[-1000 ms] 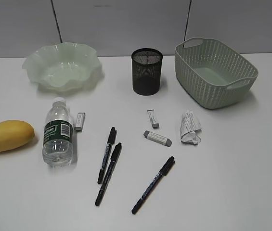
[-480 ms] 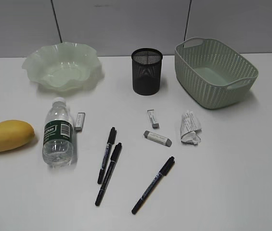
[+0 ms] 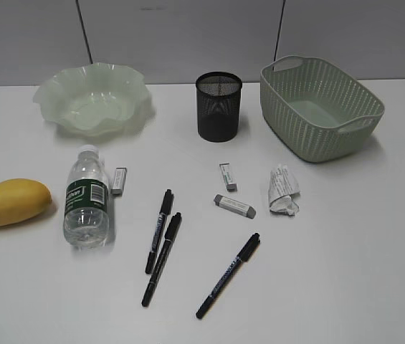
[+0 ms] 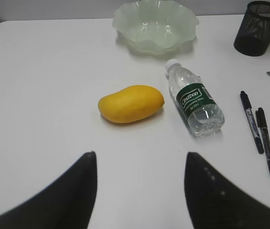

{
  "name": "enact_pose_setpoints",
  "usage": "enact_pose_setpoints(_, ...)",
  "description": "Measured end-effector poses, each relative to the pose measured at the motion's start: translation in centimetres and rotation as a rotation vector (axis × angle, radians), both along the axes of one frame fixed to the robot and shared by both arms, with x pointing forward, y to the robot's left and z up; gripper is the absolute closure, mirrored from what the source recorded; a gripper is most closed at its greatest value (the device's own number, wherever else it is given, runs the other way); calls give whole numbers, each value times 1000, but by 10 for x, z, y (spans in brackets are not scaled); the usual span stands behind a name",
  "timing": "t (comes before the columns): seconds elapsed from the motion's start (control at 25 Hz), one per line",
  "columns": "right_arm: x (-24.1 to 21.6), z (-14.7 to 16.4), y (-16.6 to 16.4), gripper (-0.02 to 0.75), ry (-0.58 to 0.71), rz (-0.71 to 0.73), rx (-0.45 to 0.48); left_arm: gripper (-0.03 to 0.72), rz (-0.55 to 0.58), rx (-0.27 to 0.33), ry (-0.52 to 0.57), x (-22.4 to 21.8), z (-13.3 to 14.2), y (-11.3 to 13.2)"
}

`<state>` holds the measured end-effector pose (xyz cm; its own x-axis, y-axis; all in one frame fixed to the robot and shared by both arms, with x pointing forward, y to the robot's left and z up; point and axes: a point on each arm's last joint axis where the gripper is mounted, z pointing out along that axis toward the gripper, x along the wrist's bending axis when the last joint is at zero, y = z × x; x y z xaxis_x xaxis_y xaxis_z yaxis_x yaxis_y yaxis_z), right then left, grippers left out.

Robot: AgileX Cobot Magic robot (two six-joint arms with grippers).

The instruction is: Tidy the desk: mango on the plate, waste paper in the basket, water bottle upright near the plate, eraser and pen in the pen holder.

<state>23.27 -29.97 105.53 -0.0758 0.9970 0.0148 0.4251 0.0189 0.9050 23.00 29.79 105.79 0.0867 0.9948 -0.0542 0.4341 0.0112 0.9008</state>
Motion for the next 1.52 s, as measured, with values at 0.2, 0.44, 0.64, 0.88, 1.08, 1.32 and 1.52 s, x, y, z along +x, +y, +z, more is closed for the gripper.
enact_pose_setpoints(0.2, 0, 0, 0, 353, 0, 1, 1, 243, 0, 0, 0, 0, 0, 0)
enact_pose_setpoints(0.44, 0, 0, 0, 353, 0, 1, 1, 243, 0, 0, 0, 0, 0, 0)
enact_pose_setpoints(0.64, 0, 0, 0, 355, 0, 1, 1, 243, 0, 0, 0, 0, 0, 0)
enact_pose_setpoints(0.88, 0, 0, 0, 384, 0, 0, 2, 243, 3, 5, 0, 0, 0, 0)
enact_pose_setpoints(1.08, 0, 0, 0, 395, 0, 0, 2, 234, 0, 61, 1, 1, 2, 2)
enact_pose_setpoints(1.32, 0, 0, 0, 397, 0, 0, 1, 107, -27, 177, 32, 15, 32, 4)
enact_pose_setpoints(1.52, 0, 0, 0, 397, 0, 0, 1, 81, -136, 422, 159, 53, 52, 5)
